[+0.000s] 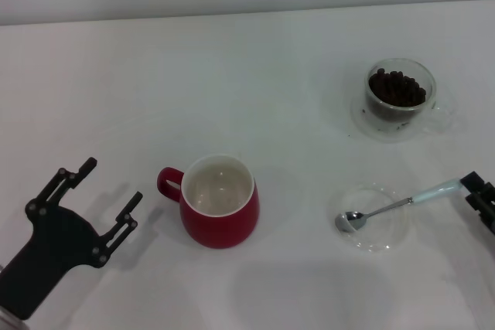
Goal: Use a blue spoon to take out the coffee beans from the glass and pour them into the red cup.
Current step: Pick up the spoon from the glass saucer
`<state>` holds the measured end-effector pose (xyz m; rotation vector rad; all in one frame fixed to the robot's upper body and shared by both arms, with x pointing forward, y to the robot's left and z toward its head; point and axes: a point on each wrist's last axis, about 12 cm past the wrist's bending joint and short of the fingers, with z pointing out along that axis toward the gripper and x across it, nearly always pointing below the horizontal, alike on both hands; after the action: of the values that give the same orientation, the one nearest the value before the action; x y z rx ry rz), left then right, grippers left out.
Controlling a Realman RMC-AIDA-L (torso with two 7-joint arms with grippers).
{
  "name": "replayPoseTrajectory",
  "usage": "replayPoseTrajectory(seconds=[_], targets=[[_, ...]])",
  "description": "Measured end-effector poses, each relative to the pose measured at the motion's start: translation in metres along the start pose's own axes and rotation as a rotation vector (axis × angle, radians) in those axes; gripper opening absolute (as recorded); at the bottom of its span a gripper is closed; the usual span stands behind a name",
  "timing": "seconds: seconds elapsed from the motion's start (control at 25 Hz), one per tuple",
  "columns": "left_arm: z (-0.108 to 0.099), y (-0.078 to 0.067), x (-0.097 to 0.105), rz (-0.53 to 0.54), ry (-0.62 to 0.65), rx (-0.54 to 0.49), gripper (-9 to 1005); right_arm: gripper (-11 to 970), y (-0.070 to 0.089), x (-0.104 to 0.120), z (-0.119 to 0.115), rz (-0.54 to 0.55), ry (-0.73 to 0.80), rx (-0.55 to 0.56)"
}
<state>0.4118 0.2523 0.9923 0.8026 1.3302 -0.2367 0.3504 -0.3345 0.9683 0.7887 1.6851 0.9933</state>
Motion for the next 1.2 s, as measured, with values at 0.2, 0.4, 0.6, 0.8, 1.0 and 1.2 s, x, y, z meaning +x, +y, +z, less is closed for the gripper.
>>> replayPoseTrajectory(seconds=[0.2,0.4,0.6,0.8,1.0,1.2], targets=[[-0.005,0.005,-0.003,0.012,-0.036,-0.006,702,657,0.006,0.008,0.008,0.018,0.006,-0.028],[-0.006,0.009,-0.005,0.024,-0.052,-0.008,702,657,0.012,0.012,0.018,0.014,0.017,-0.053],[-0.006,0.012,-0.005,0.029,-0.053,-0.015,703,657,0.014,0.012,0.023,0.011,0.022,-0.068],[-0.005,0.015,-0.004,0.039,-0.048,-0.019,702,656,0.015,0.012,0.023,0.010,0.027,-0.069],[-0.004,0.018,-0.003,0.046,-0.047,-0.028,702,656,0.015,0.013,0.023,0.011,0.034,-0.067],[-0.003,0.020,-0.003,0.052,-0.042,-0.028,702,656,0.014,0.014,0.023,0.012,0.040,-0.066]])
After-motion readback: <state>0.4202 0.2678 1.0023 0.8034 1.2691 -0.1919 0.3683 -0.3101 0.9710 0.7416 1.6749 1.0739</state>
